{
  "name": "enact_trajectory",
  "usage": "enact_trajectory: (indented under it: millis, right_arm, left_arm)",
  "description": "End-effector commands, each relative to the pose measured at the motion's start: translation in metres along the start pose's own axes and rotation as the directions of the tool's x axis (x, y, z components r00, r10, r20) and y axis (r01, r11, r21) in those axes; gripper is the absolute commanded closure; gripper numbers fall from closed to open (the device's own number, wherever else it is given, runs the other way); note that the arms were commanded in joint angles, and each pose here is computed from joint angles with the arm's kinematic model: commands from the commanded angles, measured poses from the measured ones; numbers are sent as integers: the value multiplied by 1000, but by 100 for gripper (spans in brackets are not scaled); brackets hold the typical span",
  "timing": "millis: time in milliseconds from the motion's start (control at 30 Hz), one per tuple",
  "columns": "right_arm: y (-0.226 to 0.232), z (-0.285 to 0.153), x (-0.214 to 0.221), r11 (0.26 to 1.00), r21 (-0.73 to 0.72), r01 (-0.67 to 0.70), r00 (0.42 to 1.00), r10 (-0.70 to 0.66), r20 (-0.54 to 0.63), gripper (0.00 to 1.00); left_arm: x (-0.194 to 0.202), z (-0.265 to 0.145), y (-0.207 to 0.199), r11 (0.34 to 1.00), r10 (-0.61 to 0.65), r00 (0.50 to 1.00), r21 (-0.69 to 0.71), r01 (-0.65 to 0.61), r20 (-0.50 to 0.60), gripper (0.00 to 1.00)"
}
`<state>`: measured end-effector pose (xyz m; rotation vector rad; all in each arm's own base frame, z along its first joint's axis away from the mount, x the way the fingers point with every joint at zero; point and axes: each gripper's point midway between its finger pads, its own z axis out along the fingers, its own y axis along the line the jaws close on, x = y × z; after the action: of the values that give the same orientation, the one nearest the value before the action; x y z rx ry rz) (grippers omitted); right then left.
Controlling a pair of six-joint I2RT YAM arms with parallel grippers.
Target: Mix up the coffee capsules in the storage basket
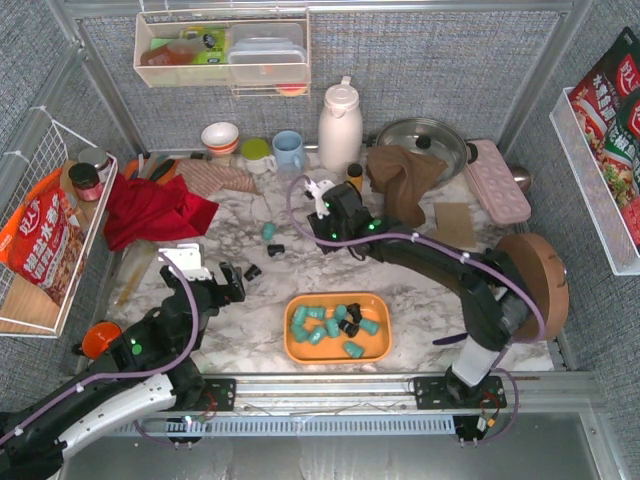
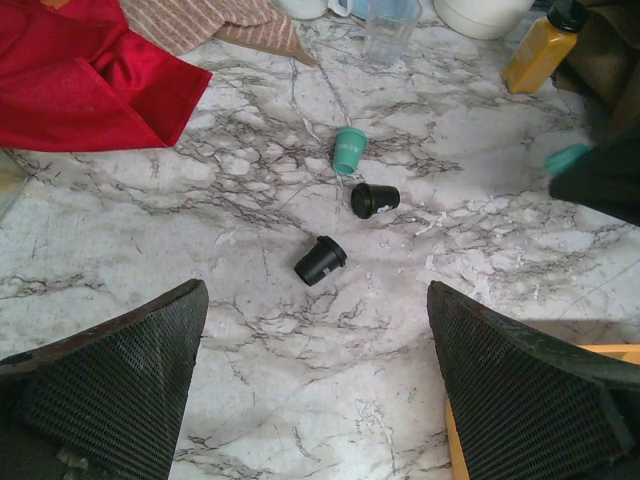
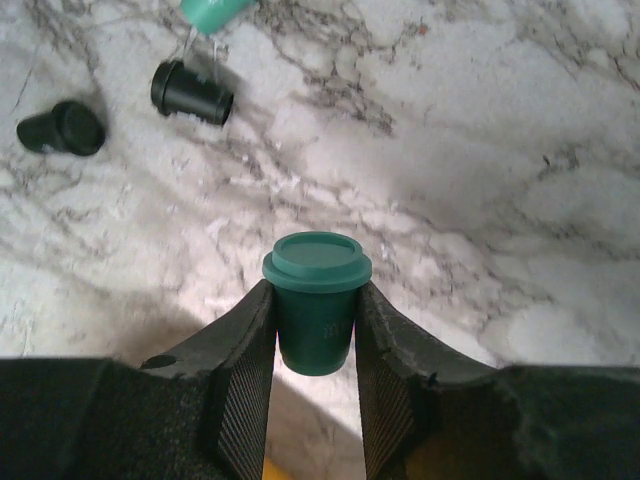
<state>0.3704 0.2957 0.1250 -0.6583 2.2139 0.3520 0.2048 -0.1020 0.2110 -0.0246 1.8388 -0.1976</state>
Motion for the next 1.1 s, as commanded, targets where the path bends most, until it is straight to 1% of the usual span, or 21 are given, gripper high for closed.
enact_trajectory:
  millis: [0, 233, 267, 367, 500, 700, 933, 1067]
  right_arm:
    - [2, -31, 8, 1000, 6, -2, 1000, 2, 19, 74]
    - [8, -83, 48, 999, 17, 31, 1000, -32, 2, 74]
    - [8, -88, 63, 999, 22, 41, 999, -40, -23, 74]
    - [7, -102, 86, 998, 34, 47, 998, -46, -50, 74]
    - [8, -117, 108, 999, 28, 36, 998, -34, -57, 74]
    - [14, -124, 131, 1000, 6, 19, 997, -18, -70, 73]
    - [26, -120, 153, 999, -26, 27, 995, -29, -100, 73]
    - [29, -118, 161, 999, -28, 38, 993, -41, -114, 68]
  left_arm:
    - [0, 1, 0, 1000, 1, 1000, -2, -1, 2, 1]
    - [1, 1, 0, 1000, 7, 1000, -11, -7, -4, 1]
    - [1, 1, 1, 1000, 7, 1000, -12, -7, -3, 1]
    - [0, 2, 1, 1000, 7, 1000, -18, -7, 0, 1]
    - [2, 3, 2, 1000, 15, 1000, -28, -15, -4, 1]
    - [5, 6, 0, 999, 32, 999, -35, -32, -15, 1]
    - [10, 12, -5, 998, 52, 998, -39, -54, -32, 1]
    - [21, 20, -14, 999, 43, 998, -25, -44, -41, 1]
